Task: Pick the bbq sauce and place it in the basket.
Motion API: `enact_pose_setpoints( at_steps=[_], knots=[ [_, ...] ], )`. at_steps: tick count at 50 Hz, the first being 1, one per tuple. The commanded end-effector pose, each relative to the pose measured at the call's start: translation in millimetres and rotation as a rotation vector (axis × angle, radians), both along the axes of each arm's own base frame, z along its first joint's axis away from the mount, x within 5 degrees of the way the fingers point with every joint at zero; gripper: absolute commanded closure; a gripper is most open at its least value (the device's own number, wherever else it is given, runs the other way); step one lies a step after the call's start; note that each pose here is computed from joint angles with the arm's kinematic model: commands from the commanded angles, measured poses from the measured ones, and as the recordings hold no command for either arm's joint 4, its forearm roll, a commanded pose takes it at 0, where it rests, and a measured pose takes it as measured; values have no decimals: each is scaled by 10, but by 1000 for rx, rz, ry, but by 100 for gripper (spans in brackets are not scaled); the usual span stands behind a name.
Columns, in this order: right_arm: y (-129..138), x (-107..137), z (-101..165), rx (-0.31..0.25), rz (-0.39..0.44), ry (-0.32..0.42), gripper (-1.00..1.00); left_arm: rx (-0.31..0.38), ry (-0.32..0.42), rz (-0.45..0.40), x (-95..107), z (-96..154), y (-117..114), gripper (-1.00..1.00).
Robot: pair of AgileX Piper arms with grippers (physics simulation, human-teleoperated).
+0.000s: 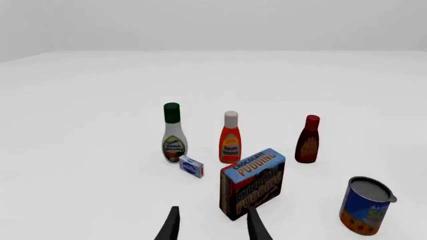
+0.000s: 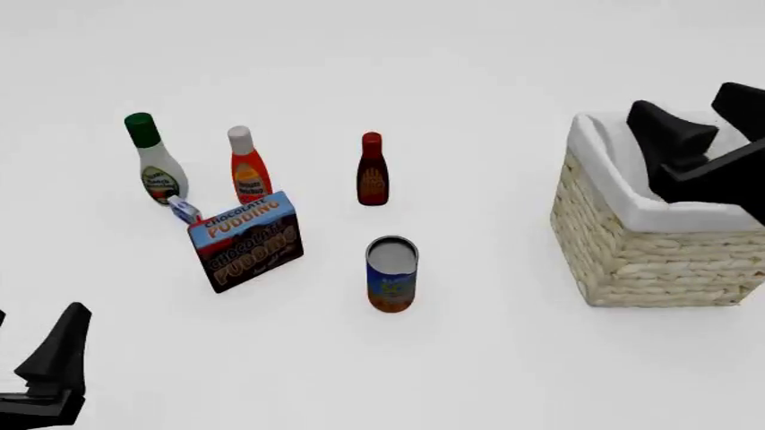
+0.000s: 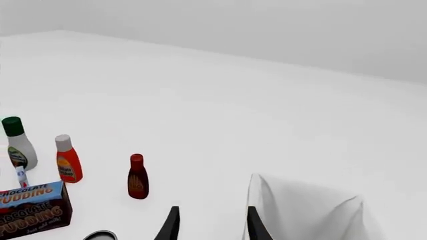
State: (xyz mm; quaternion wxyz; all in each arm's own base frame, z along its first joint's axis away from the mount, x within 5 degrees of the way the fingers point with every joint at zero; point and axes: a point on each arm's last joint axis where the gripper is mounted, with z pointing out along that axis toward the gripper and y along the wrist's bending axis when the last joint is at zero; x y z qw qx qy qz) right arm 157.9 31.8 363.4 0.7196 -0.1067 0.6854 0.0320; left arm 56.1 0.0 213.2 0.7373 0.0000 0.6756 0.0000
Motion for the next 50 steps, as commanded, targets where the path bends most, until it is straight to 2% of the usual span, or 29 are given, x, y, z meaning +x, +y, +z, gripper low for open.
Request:
enact_pose_setpoints(
  at_steps=[1, 2, 3, 4, 6, 9, 11, 17, 20, 21, 25, 26, 27, 36, 44, 48, 50],
  knots=[
    [80, 409, 195, 31, 0, 37, -100, 0, 0, 0, 0, 0, 0, -100],
    [76, 453, 187, -20, -8, 37, -100, 0, 0, 0, 0, 0, 0, -100],
    [100, 467, 183, -30, 2, 38, -100, 0, 0, 0, 0, 0, 0, -100],
    [119, 480, 198, -4, 11, 49, -100, 0, 0, 0, 0, 0, 0, -100],
    [117, 505, 198, 9, 7, 64, -100, 0, 0, 0, 0, 0, 0, -100],
    [164, 504, 215, -21, 28, 61, -100, 0, 0, 0, 0, 0, 0, -100],
    [181, 573, 226, -6, 29, 81, -100, 0, 0, 0, 0, 0, 0, -100],
    [233, 700, 241, -23, 38, 98, -100, 0, 0, 0, 0, 0, 0, -100],
    [271, 852, 207, -44, 39, 148, -100, 0, 0, 0, 0, 0, 0, -100],
    [284, 829, 240, -29, 46, 132, -100, 0, 0, 0, 0, 0, 0, -100],
    [342, 898, 263, -26, 61, 144, -100, 0, 0, 0, 0, 0, 0, -100],
    [385, 954, 288, -14, 71, 149, -100, 0, 0, 0, 0, 0, 0, -100],
    [425, 1011, 282, -25, 80, 163, -100, 0, 0, 0, 0, 0, 0, -100],
    [596, 1222, 356, -4, 114, 180, -100, 0, 0, 0, 0, 0, 0, -100],
    [830, 1383, 406, 4, 166, 225, -100, 0, 0, 0, 0, 0, 0, -100],
    [928, 1491, 449, 34, 177, 254, -100, 0, 0, 0, 0, 0, 0, -100],
    [998, 1545, 441, 26, 189, 269, -100, 0, 0, 0, 0, 0, 0, -100]
  ],
)
